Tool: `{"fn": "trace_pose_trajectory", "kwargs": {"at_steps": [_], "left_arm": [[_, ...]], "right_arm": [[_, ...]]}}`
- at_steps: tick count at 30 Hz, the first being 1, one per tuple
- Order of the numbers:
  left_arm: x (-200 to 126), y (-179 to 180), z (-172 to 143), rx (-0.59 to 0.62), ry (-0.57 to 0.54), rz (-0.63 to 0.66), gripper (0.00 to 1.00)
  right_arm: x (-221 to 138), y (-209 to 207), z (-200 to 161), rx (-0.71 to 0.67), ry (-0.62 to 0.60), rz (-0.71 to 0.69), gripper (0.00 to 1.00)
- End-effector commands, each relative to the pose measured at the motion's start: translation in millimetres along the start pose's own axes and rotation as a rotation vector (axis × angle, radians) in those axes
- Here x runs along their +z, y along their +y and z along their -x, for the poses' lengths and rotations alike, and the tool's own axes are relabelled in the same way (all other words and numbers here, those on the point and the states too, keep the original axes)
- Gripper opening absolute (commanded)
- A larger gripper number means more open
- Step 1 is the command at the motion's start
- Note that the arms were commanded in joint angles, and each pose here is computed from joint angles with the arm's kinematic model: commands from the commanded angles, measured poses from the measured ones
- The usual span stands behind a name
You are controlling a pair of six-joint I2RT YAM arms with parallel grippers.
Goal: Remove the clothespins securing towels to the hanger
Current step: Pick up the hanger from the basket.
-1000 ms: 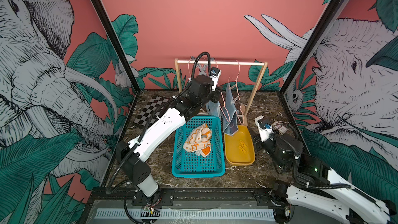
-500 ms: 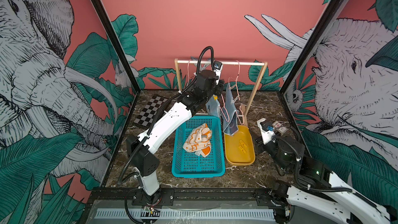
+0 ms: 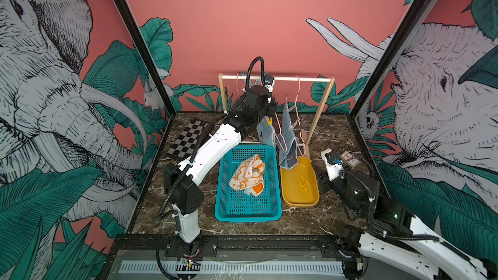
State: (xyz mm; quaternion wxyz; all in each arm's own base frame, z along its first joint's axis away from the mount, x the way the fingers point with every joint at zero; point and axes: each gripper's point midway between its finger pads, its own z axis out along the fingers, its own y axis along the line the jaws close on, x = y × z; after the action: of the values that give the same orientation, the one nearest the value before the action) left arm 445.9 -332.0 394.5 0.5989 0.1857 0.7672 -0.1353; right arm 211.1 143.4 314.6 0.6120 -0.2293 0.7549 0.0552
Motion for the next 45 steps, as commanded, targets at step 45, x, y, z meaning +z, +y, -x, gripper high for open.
{"fn": "trace_pose_trajectory", "kwargs": {"at_steps": [45], "left_arm": [[6,-15,20,0.030,-0.074,-0.221,0.35]], "right_arm": [[-4,-8,-8,0.040,-0.019,-0.015,0.47]]}}
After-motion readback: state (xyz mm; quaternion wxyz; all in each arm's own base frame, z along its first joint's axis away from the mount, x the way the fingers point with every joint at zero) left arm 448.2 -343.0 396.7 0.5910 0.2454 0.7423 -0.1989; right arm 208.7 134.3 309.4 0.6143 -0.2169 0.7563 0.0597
